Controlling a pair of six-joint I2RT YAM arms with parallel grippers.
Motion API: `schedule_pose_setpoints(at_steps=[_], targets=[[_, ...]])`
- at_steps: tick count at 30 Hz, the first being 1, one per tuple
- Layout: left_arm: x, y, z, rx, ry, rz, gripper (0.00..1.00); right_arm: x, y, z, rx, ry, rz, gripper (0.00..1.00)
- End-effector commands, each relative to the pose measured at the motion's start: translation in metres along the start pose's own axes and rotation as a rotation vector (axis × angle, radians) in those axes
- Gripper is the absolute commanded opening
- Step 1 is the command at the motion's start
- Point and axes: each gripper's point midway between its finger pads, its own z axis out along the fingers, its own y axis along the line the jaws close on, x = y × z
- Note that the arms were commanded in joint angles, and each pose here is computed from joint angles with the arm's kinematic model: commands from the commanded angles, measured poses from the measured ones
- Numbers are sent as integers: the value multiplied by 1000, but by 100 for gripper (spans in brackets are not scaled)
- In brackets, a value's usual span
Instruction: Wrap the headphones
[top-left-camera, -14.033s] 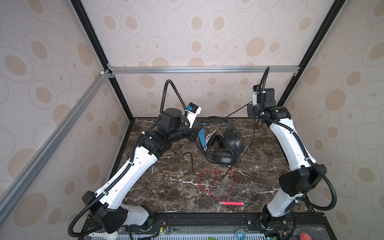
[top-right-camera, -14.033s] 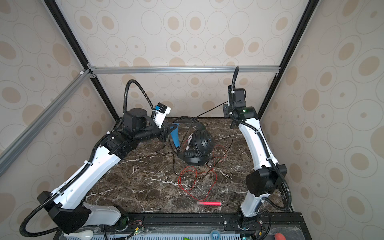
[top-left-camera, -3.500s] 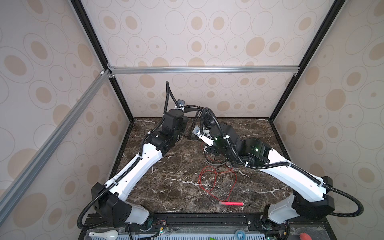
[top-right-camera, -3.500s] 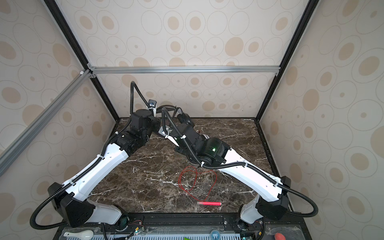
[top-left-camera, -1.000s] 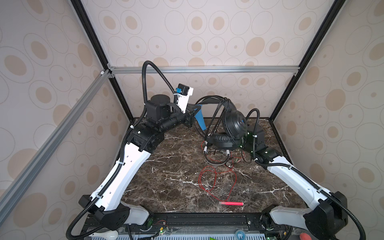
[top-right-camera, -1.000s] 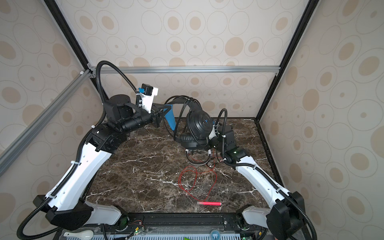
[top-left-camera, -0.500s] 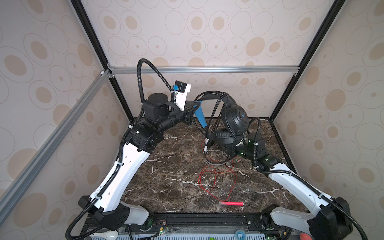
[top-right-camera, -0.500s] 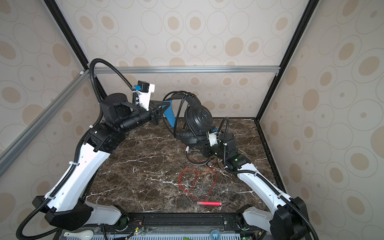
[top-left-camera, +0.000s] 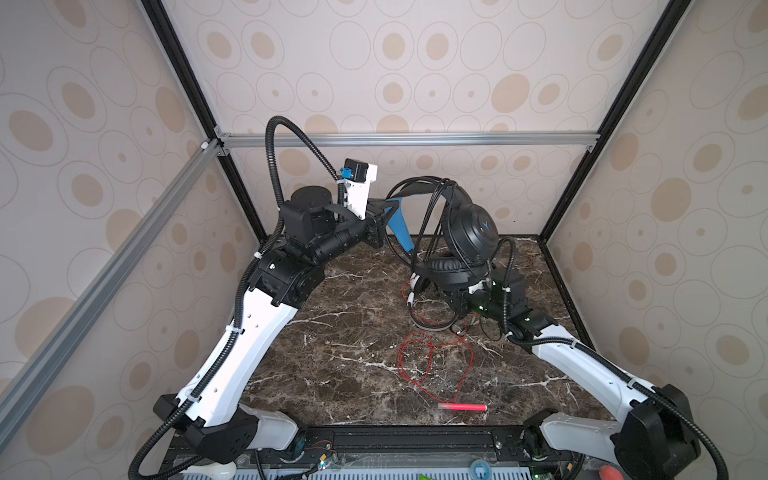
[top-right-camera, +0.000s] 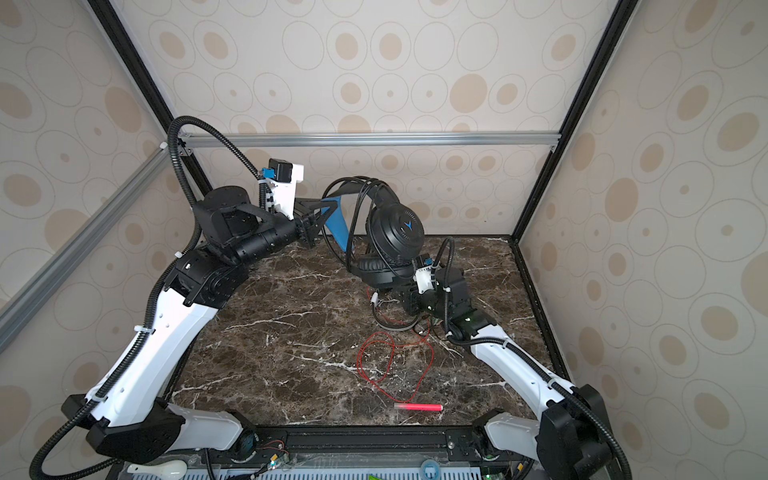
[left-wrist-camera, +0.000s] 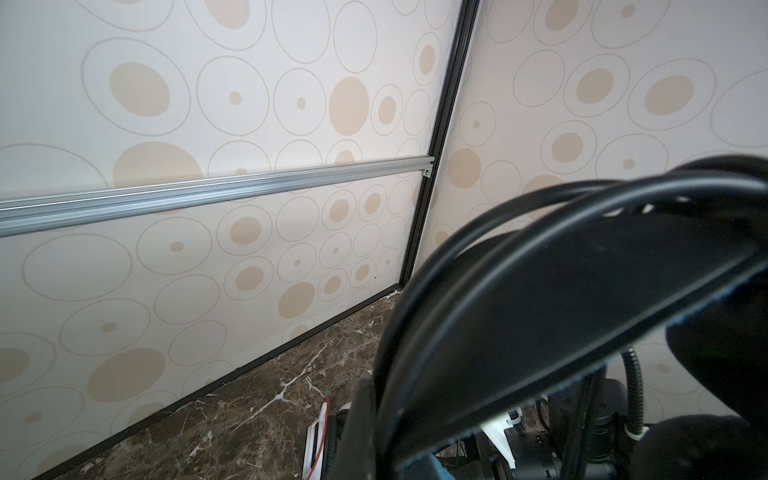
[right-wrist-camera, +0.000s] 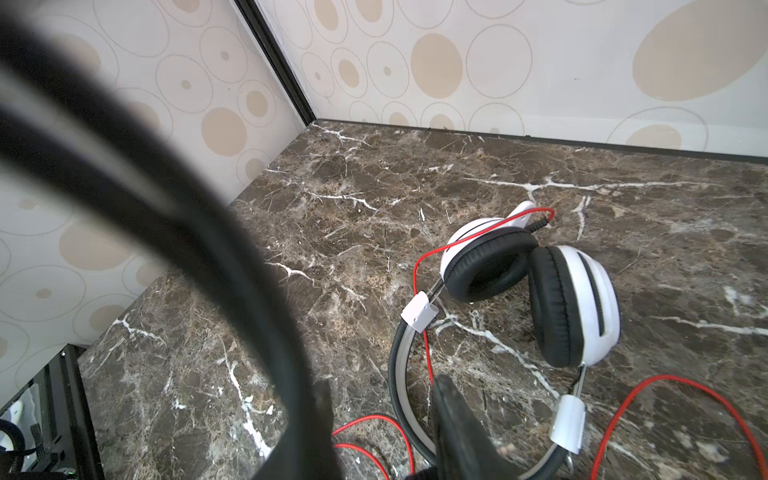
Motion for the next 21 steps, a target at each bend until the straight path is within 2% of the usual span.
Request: schedule_pose_setpoints(at_steps=[1,11,13,21], targets=[[-45,-11,-24,23,-155,-22,0,-6,3,2,-23,-16,5,37],[-50,4,-26,-58,-206,-99,0,10,0,-2,-16,9,11,3],[-53,10,-27,-86,-232,-131,0,14,-2,-3,-3,17,18,0],[-67,33,-34,-190,-360,-268,0,30,-13,-15,82,53,19,0]])
